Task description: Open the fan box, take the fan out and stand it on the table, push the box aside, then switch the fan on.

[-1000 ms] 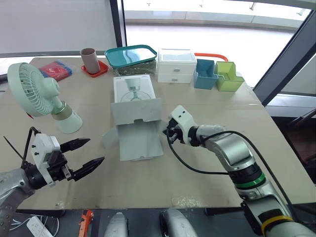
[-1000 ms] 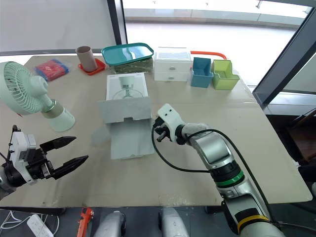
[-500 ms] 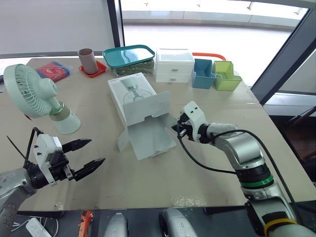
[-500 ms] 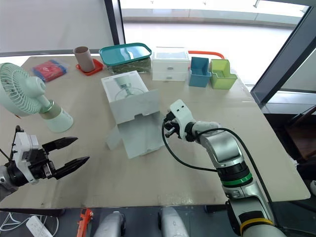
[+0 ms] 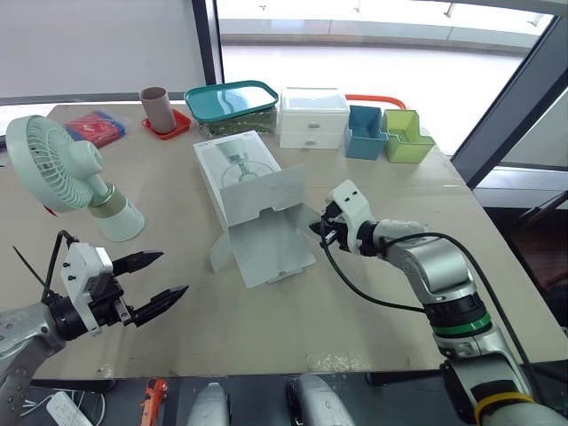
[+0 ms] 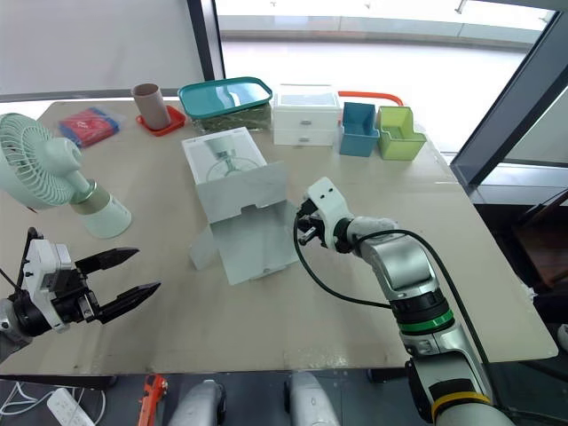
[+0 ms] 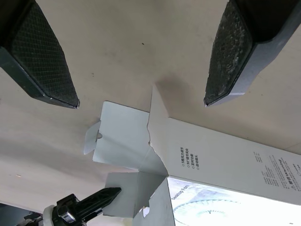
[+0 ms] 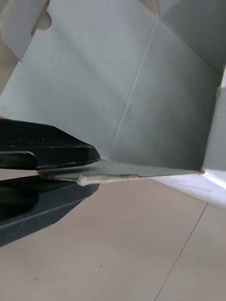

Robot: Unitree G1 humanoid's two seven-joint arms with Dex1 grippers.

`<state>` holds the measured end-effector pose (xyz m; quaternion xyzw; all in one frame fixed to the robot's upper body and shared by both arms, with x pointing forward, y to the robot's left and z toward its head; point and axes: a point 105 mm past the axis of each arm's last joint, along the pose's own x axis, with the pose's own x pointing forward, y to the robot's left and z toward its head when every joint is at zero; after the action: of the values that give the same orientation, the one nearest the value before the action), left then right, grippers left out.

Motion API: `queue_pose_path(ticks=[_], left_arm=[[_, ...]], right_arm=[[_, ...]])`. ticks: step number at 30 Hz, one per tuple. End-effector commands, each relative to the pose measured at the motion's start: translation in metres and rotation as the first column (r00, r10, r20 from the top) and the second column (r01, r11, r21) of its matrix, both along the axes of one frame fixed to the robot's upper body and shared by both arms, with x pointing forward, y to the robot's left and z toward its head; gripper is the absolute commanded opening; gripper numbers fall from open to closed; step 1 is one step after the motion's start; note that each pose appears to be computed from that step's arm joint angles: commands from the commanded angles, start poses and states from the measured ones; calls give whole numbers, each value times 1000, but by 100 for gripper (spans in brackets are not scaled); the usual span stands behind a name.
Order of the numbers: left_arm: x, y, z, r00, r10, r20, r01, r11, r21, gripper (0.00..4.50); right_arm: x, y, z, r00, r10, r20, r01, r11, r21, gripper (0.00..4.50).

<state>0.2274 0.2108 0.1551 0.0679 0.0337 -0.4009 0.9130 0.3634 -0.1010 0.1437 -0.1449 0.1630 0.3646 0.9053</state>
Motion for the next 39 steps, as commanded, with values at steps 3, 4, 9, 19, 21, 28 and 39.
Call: queue_pose_path(ticks=[3,4,9,19,21,28,39], left_arm=[[1,-4,4,999,-15,35,14,1000,6,450],[1,-5,4,999,-15,35,15,1000,6,450],[2,-4,3,999,-16,36,16,1000,11,450],[5,-4,3,999,-15,44,14,1000,18,450],[5,-4,3,999,-13,45,12,1000,18,450],[4,-6,3,999,-4,49,3,1000,15,450],[3,-4,1,999,15,53,-16,1000,25,450]], right_arm=[[-4,2,23,996,35,80,-39,998,51,20],[-4,2,23,996,34,81,-38,998,50,20],[0,-5,28,997,5,83,-13,996,92,20],[4,8,27,994,38,107,-46,996,77,20],[7,12,28,991,45,123,-54,996,68,74],[22,28,23,992,51,112,-57,997,51,339],[34,41,14,996,33,86,-35,999,25,154]])
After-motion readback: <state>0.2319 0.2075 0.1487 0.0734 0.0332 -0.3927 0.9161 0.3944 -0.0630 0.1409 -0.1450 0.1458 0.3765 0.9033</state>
